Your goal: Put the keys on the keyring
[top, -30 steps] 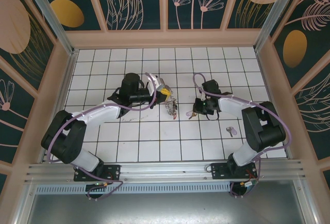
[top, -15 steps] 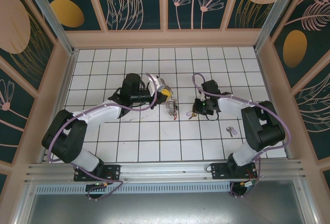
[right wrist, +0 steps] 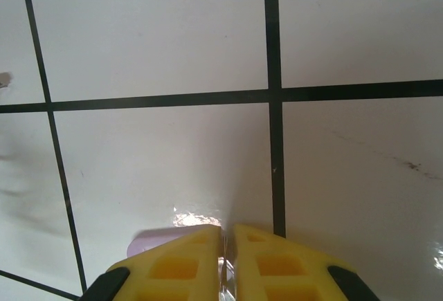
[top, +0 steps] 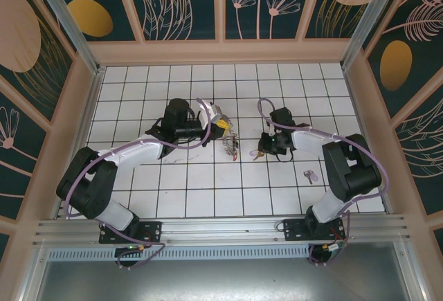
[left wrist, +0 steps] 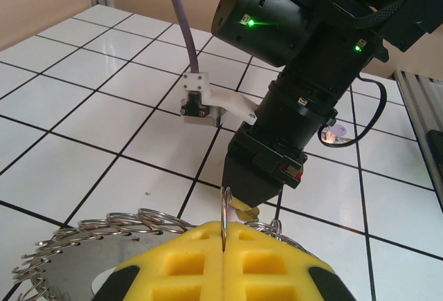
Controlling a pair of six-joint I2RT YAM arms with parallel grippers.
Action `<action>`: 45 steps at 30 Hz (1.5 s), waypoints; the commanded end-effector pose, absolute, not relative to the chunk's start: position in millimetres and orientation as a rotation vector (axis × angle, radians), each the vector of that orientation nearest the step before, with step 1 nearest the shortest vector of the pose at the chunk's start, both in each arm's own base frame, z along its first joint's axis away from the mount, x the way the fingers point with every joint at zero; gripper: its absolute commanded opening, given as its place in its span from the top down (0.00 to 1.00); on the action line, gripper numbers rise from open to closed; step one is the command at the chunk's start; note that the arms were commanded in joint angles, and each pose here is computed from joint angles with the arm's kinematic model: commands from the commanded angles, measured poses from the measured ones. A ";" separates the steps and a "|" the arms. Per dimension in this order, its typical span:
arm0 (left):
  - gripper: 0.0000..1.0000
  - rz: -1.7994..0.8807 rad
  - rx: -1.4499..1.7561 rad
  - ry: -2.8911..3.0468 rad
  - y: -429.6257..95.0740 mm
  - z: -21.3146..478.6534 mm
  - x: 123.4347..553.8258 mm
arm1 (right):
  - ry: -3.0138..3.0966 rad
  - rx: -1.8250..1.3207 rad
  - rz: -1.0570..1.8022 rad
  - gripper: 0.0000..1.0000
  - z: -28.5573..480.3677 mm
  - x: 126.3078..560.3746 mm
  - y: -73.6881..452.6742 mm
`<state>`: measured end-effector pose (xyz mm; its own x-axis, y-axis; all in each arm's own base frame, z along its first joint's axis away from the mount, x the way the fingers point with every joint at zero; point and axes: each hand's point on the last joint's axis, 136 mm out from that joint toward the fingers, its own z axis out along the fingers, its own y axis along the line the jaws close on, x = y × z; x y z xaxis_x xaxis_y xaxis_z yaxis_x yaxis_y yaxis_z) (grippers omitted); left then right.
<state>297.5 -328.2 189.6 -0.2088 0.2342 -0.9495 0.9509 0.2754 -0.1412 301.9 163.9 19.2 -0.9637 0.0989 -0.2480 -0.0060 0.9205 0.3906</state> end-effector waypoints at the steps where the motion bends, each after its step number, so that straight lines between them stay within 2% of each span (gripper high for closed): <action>1: 1.00 -1.017 1.114 1.579 -334.1 209.1 297.2 | 2.801 0.069 0.572 0.88 22.6 309.2 168.4; 14: 1.00 -1.016 1.116 1.585 -334.2 207.2 297.0 | 2.771 0.037 0.562 0.92 29.4 309.4 168.1; 22: 1.00 -1.013 1.114 1.584 -334.0 207.9 297.3 | 2.787 0.028 0.572 0.83 26.2 307.8 171.2; 45: 1.00 -1.014 1.116 1.588 -333.9 206.7 297.1 | 2.760 0.054 0.551 0.85 34.5 308.8 167.0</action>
